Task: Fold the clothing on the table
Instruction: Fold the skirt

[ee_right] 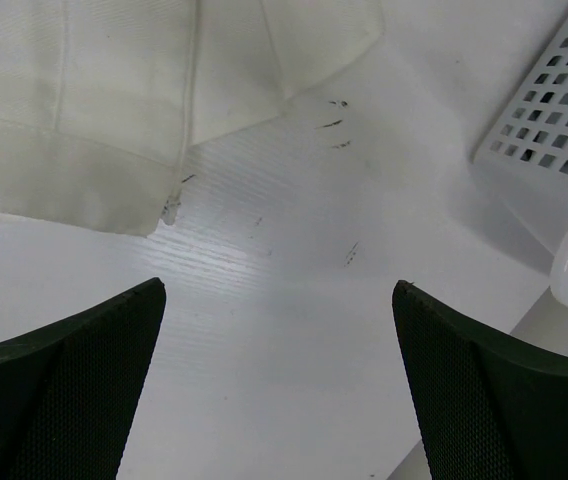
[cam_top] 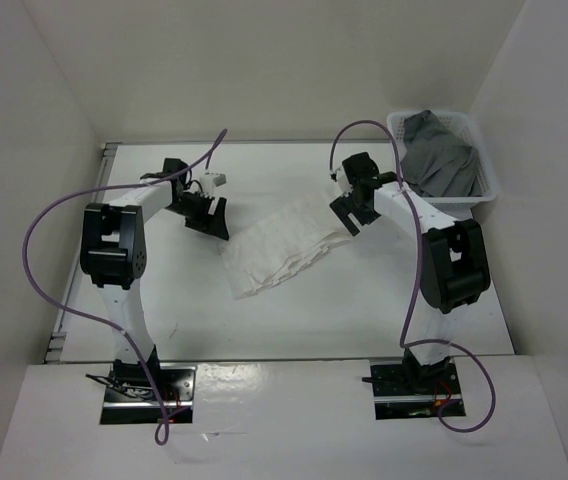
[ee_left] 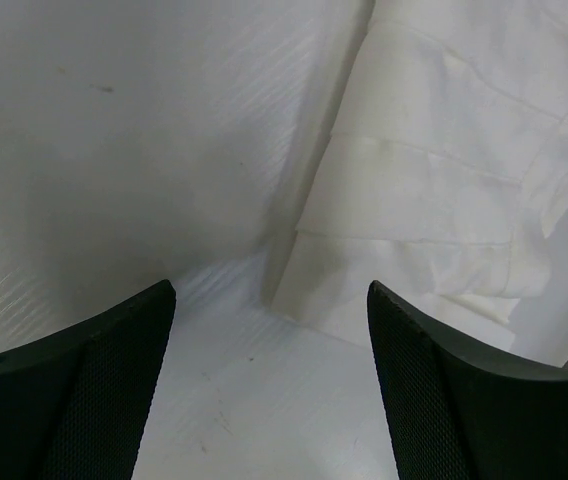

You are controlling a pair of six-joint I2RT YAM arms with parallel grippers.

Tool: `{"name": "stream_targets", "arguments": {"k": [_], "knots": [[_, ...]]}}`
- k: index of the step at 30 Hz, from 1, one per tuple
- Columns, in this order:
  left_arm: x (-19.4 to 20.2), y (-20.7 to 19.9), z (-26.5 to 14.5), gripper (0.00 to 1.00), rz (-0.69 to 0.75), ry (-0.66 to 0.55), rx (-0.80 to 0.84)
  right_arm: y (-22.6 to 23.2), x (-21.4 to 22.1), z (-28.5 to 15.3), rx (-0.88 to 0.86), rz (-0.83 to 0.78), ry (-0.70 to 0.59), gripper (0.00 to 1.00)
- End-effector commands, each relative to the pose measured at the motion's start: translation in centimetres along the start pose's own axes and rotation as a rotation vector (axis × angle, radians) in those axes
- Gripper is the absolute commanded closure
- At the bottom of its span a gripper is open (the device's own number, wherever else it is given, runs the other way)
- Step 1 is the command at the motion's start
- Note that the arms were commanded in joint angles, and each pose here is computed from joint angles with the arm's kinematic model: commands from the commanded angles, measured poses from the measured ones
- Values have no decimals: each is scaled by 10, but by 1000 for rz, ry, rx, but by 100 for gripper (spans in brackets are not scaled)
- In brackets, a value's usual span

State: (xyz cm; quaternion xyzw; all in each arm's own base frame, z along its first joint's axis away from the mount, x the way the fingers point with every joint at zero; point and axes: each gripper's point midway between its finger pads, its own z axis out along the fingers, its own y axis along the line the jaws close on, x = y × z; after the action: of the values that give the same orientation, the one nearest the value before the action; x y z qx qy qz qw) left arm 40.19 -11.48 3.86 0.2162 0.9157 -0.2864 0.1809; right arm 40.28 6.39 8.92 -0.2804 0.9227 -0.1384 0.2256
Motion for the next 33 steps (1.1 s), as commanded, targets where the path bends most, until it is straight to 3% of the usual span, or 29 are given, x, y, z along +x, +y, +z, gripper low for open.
{"name": "stream_targets", "arguments": {"k": [1, 12, 23, 29, 33], "knots": [[-5, -15, 4, 16, 39, -23, 132, -17, -1, -21, 50, 34, -39, 2], [41, -13, 29, 16, -21, 112, 211, -19, 3, -22, 67, 34, -32, 2], [90, -20, 34, 29, -64, 264, 217, -17, 2, -22, 59, 43, -35, 2], [100, -22, 35, 45, -89, 294, 227, -15, 4, -17, 55, 40, -27, 2], [102, -22, 37, 64, -95, 300, 230, -14, 3, -14, 55, 40, -27, 2]]}}
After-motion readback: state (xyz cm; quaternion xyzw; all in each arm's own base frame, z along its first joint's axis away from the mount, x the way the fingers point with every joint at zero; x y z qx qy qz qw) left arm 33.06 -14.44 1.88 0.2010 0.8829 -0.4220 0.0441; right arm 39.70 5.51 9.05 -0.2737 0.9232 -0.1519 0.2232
